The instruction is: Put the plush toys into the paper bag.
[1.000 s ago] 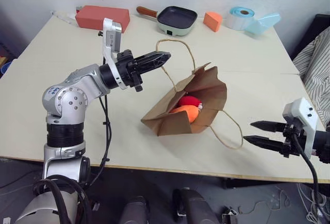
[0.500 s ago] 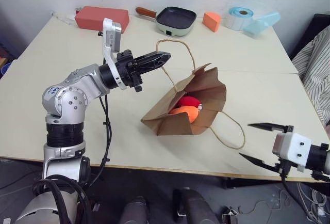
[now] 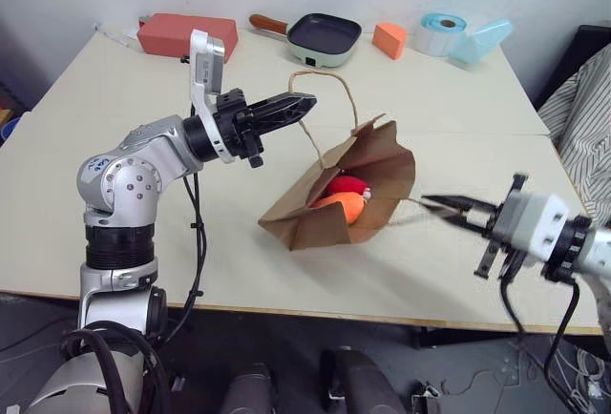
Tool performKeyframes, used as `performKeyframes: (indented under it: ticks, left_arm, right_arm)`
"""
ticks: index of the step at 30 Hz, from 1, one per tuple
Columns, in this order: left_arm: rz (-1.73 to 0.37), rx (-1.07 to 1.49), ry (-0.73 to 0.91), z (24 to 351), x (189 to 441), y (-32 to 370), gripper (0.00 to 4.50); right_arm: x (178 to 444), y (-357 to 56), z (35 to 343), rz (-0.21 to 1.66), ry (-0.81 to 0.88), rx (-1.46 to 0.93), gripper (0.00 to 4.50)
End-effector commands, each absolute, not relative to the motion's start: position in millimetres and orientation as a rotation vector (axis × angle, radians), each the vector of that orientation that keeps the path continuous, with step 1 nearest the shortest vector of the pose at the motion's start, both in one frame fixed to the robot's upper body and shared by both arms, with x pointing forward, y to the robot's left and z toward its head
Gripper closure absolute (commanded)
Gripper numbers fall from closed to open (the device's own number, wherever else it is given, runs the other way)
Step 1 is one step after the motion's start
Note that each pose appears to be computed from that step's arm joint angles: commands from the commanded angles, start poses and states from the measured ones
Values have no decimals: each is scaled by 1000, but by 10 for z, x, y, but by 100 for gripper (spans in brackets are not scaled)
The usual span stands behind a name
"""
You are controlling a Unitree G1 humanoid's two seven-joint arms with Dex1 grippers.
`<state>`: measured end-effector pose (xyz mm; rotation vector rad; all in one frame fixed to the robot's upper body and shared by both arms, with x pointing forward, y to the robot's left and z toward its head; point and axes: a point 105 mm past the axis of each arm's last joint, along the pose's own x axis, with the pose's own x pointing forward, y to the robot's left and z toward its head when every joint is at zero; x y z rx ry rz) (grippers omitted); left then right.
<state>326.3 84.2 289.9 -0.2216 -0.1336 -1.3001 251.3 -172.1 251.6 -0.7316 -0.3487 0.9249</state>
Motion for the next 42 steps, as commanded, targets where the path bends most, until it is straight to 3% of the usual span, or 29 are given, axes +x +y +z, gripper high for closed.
performKeyframes:
  ticks: [1,4,6,13,19,21,25,31,36,42]
  left_arm:
    - [-1306,-187,-205,3078,3246,852,450]
    - [-1300,-188,-243,3163,3279,828,450]
    - [-1286,-185,-263,3207,3318,819,450]
    - [-1260,-176,-297,3184,3446,741,450]
    - [-1290,-134,-276,3085,3390,741,450]
    - [-1285,-131,-249,3027,3378,806,450]
    - [-1278,-115,-237,3012,3280,970,358]
    - [-1249,-89,-238,3064,3113,1179,170]
    - [-1209,-83,-210,3049,2957,1396,9]
    - [-1155,-60,-92,2747,2888,1684,4]
  right_arm:
    - [2457,-1659,3082,919,-495,-696,448]
    - [2461,-1548,3453,937,-595,-652,448]
    - [2463,-1452,3543,968,-619,-618,448]
    - [2637,-1132,3128,1016,-562,-702,448]
    - [2667,-1004,2841,1041,-537,-756,448]
    - [2694,-990,2836,1034,-533,-766,409]
    - [2675,-985,2872,1055,-525,-756,292]
    - [2545,-1125,2948,1098,-473,-682,78]
    - [2459,-1440,3071,1072,-370,-500,73]
    - [2243,-1702,2885,1118,-163,-312,73]
